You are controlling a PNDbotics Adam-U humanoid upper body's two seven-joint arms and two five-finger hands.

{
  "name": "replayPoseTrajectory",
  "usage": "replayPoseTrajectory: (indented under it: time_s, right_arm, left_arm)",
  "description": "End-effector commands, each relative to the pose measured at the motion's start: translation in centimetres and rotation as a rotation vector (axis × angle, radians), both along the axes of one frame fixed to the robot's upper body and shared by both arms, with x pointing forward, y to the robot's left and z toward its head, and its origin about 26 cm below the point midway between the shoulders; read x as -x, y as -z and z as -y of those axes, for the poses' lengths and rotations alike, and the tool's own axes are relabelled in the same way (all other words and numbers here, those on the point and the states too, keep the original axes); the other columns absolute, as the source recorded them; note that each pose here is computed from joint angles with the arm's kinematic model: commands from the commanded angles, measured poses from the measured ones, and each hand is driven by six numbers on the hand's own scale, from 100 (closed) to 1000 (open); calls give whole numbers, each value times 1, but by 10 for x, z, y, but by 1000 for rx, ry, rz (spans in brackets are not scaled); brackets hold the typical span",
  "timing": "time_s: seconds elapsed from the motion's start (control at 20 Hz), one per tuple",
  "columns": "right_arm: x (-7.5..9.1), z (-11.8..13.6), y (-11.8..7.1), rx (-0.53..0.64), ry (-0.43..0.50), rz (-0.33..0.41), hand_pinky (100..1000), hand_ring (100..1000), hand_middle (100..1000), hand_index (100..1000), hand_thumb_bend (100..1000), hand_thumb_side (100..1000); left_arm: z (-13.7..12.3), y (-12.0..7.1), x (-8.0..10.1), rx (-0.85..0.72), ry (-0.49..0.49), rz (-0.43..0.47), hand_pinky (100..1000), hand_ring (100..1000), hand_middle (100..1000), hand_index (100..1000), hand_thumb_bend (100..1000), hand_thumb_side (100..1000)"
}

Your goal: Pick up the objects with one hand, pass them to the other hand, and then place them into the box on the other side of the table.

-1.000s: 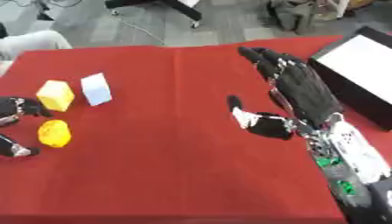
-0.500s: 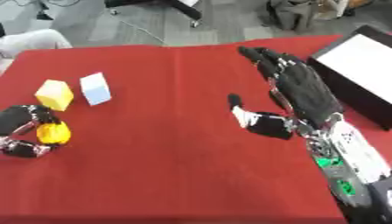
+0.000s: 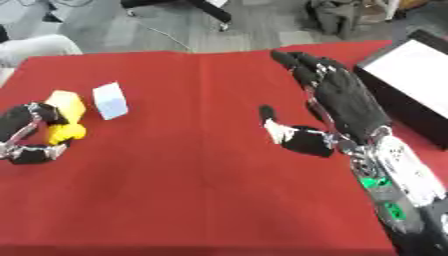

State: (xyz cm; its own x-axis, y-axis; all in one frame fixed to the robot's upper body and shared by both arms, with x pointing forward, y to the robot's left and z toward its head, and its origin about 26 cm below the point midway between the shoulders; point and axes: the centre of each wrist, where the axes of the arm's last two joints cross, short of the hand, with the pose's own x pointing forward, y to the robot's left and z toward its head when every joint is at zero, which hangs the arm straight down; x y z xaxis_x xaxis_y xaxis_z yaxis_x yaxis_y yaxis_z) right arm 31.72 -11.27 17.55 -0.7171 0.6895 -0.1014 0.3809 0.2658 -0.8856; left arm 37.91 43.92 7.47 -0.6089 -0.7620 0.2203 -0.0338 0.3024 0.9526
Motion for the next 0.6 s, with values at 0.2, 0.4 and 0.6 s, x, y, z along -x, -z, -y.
replayPoseTrajectory:
  time_s: [0.2, 0.4, 0.6]
  right_arm:
    - [9, -11, -29, 133, -89, 106, 863, 863, 898, 977, 331, 434]
    - [13, -18, -39, 197, -129, 139, 889, 892, 920, 985, 357, 411]
    - [16, -24, -45, 219, -163, 148, 891, 886, 916, 984, 357, 387]
  left_arm:
    - [84, -43, -40, 222, 422, -187, 631, 410, 391, 548, 100, 193]
    - [136, -72, -53, 284, 633, -293, 634, 410, 391, 548, 100, 195]
    - [179, -83, -57, 287, 741, -316, 635, 411, 392, 548, 100, 197]
